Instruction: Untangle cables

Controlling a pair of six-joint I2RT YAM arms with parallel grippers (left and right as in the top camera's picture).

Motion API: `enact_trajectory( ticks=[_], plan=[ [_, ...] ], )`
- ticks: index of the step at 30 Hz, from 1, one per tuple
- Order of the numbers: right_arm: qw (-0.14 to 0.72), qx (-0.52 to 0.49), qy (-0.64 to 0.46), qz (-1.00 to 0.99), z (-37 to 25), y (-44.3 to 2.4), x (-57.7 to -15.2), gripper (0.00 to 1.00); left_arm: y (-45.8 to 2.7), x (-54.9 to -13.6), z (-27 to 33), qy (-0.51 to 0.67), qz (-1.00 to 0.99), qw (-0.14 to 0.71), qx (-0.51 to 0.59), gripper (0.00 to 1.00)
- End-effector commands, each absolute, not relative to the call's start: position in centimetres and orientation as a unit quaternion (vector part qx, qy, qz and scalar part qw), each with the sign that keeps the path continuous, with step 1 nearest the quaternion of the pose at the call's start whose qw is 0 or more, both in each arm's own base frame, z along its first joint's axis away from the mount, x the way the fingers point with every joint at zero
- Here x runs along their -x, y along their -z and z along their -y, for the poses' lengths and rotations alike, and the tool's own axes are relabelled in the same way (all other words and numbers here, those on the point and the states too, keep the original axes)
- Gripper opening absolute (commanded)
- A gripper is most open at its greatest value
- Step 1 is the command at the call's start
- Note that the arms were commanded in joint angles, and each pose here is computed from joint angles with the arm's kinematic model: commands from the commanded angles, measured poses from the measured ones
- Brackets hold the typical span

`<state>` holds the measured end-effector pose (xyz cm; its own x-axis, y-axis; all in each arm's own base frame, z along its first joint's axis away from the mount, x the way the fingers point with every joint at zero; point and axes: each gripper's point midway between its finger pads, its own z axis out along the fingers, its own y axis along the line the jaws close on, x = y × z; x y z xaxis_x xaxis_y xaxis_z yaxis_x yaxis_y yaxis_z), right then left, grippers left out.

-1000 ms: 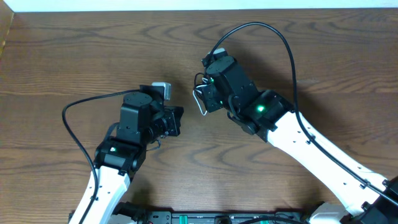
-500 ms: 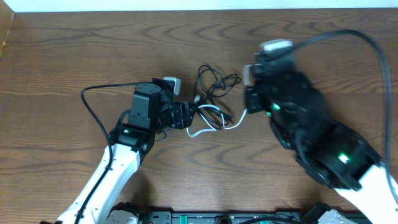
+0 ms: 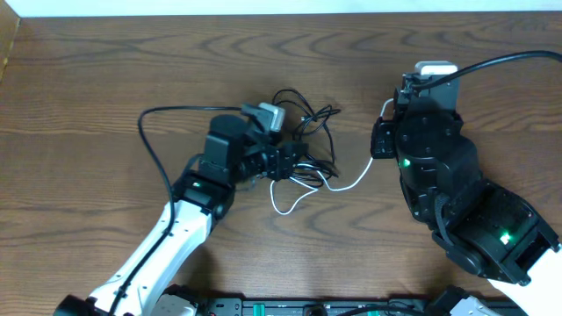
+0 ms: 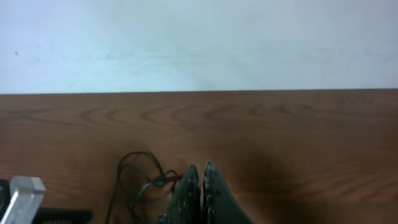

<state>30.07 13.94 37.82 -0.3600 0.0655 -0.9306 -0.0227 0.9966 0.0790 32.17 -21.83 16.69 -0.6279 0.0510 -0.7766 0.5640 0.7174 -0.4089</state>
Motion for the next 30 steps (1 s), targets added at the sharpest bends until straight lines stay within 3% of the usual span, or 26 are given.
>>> enact_trajectory(
  ticks=[1, 4, 8, 15, 30],
  plan=[
    [0.569, -0.040, -0.046, -0.820, -13.5, -38.3, -30.0, 0.01, -16.0, -33.6, 22.0, 0.284, -0.832, 0.419, -0.229, 0.61],
    [0.566, -0.038, -0.043, -0.822, -13.2, -38.2, -29.6, 0.01, -14.3, -34.8, 22.3, 0.271, -0.832, 0.420, -0.240, 0.61],
    [0.558, -0.032, -0.035, -0.828, -12.8, -37.8, -29.2, 0.01, -12.1, -36.2, 22.9, 0.254, -0.823, 0.430, -0.272, 0.52],
    [0.535, -0.016, -0.023, -0.845, -12.6, -36.5, -28.6, 0.01, -11.8, -38.1, 23.7, 0.232, -0.787, 0.476, -0.315, 0.46],
    [0.510, 0.014, -0.059, -0.858, -14.2, -35.5, -28.0, 0.01, -6.8, -40.1, 23.6, 0.209, -0.802, 0.473, -0.299, 0.31]
  ],
)
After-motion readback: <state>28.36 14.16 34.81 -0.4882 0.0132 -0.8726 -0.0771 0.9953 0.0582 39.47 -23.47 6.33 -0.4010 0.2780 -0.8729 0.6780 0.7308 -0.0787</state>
